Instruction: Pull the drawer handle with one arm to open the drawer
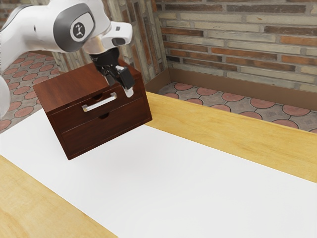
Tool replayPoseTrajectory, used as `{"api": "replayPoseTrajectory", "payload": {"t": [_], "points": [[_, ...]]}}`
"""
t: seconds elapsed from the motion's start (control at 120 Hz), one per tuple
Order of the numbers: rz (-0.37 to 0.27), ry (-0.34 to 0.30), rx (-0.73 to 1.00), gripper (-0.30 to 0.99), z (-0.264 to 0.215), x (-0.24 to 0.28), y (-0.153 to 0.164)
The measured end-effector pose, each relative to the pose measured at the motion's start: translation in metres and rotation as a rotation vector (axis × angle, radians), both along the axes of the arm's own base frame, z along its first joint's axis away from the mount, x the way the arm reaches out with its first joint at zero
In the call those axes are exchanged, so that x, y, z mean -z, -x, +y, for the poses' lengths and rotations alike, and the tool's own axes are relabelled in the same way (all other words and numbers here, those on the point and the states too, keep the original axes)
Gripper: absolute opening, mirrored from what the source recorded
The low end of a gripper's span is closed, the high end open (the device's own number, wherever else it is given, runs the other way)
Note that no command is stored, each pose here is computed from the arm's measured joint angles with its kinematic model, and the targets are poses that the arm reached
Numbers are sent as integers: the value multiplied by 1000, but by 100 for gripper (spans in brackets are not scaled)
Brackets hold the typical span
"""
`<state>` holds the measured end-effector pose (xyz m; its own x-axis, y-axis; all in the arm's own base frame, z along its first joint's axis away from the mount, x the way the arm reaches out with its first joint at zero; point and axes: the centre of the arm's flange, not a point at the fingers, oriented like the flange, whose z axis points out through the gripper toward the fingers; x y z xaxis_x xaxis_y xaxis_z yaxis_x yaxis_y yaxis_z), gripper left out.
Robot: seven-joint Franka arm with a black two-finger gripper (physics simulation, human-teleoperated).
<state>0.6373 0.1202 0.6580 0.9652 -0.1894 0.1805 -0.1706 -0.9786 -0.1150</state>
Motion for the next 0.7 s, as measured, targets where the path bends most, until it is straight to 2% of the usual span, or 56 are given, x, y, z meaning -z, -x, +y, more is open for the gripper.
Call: {"api": "replayPoseTrajectory", "payload": {"t": [0.183, 0.333, 0.467, 0.7], "points": [[-31, -57, 62, 69, 5, 12, -15], [-40, -75, 95, 69, 7, 14, -18], [-14, -97, 113, 69, 13, 28, -23], [61, -99, 98, 69, 29, 43, -19]]}}
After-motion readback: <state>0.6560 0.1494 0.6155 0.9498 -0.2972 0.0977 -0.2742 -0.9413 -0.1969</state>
